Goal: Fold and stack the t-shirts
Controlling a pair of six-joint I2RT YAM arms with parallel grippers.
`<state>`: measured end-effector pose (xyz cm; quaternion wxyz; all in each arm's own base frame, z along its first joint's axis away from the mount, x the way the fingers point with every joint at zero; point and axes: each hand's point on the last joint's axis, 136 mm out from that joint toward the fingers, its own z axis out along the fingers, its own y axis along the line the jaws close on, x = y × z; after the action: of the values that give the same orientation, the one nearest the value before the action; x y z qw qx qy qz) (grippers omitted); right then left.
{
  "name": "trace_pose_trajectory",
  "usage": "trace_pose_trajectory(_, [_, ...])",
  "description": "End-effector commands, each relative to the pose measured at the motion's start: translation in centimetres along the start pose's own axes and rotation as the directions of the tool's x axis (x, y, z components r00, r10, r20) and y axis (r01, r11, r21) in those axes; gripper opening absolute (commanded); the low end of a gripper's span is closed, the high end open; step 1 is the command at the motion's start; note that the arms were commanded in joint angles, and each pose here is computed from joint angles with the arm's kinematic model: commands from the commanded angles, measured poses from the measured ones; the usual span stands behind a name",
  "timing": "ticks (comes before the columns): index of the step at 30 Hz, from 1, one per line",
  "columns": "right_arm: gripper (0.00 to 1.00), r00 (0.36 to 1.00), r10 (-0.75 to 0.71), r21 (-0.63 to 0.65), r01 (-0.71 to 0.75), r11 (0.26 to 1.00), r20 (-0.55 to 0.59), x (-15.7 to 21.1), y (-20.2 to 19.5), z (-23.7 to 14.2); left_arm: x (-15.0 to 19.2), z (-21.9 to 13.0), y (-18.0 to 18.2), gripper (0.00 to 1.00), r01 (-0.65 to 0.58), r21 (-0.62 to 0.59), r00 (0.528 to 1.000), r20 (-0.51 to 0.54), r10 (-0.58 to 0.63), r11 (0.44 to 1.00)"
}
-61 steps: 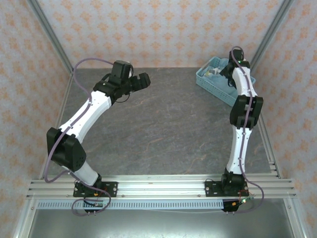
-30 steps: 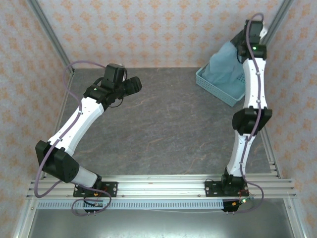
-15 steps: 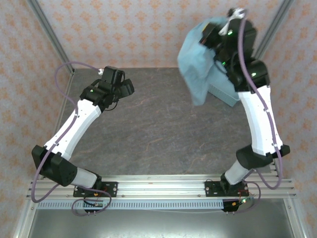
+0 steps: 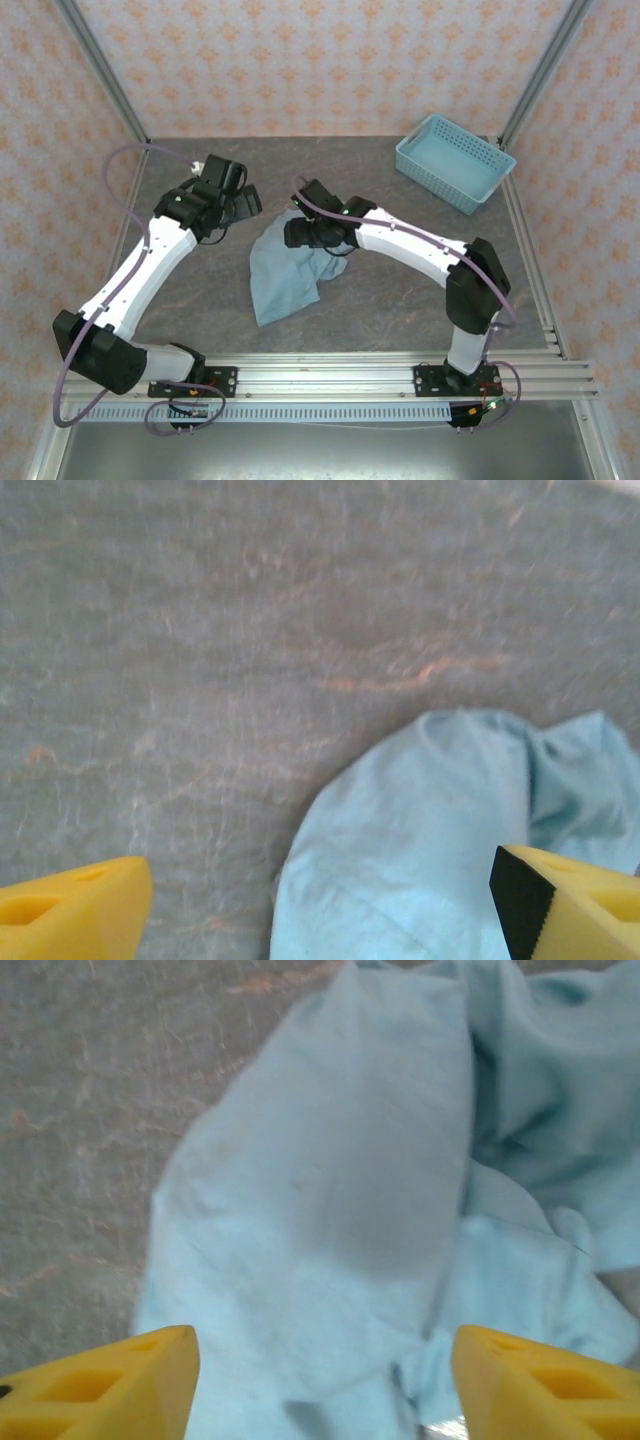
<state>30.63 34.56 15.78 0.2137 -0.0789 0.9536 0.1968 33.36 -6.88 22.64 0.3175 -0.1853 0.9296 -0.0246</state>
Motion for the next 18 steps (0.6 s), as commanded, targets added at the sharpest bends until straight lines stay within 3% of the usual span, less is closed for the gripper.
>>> trace_pose_trajectory(1, [0.71,0.983,0.126,0.008,-0.128,0.992,0.136,-2.7,-3.5,-4.6,3.9,1.1,0.8,0.89,-0.023,0.0,0.99,-0.142,0.023,1.0])
trace_pose_trajectory(7, [0.67,0.93,0.349,0.165,-0.365,0.916,0.12,-0.1,-13.7,-3.2,7.8,3.8,-1.9,0.91,-0.019,0.1,0.961,-0.273,0.046,0.995])
trace_pose_trajectory(12, [0.65,0.876,0.462,0.156,-0.48,0.863,0.137,-1.4,-17.0,-1.0,7.8,4.7,-6.2,0.91,-0.149,0.143,0.953,-0.244,0.18,0.979])
trace_pose_trajectory(18, [0.6,0.856,0.512,0.199,-0.515,0.834,0.071,-2.5,-17.9,4.1,8.0,7.7,-9.3,0.89,-0.296,0.08,0.92,-0.246,0.307,0.952])
